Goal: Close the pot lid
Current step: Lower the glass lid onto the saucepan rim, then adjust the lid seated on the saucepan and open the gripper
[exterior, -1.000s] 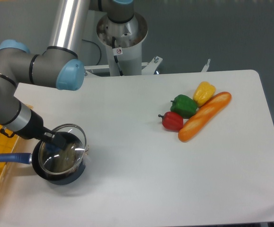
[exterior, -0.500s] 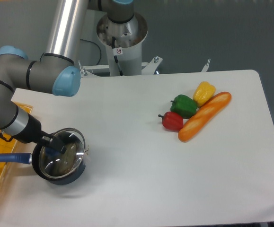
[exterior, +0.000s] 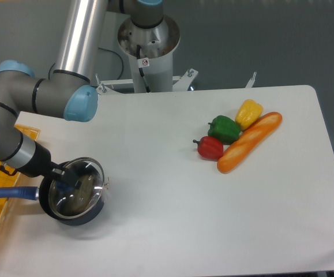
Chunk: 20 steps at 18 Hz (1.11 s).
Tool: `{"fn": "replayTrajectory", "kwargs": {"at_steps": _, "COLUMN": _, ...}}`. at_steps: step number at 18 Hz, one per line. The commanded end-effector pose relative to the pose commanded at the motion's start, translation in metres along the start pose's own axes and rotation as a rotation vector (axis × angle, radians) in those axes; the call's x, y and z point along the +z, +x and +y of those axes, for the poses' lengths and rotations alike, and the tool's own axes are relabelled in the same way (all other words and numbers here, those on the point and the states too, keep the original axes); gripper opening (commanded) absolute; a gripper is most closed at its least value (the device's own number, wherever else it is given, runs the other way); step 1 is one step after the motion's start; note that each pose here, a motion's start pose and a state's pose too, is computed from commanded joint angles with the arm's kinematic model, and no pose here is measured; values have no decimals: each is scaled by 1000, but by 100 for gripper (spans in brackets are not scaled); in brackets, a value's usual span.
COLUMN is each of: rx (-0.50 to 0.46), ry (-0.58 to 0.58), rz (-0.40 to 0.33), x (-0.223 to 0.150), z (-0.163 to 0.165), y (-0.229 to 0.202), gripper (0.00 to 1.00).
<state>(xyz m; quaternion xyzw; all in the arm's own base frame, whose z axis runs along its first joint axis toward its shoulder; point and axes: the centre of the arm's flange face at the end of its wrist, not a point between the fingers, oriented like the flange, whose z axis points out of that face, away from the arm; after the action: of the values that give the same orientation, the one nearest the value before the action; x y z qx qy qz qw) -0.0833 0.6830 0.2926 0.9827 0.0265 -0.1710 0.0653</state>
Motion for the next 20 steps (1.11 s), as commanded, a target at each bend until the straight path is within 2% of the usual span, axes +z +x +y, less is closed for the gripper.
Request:
{"fn": "replayTrajectory", "kwargs": {"at_steps": 4, "rx": 7, "ry": -1, "rz": 0, "x": 0, "z": -1, "y": 5, "gripper": 49}}
{"fn": "replayTrajectory", "kwargs": {"at_steps": 11, "rx": 9, "ry": -2, "rz": -2, "x": 1, "z": -1, "y": 6, "gripper": 67}}
{"fn": "replayTrajectory", "kwargs": {"at_steps": 20, "rx": 20, "ry": -9, "rz": -26, "x": 3, "z": -3, "y": 11, "gripper": 78}}
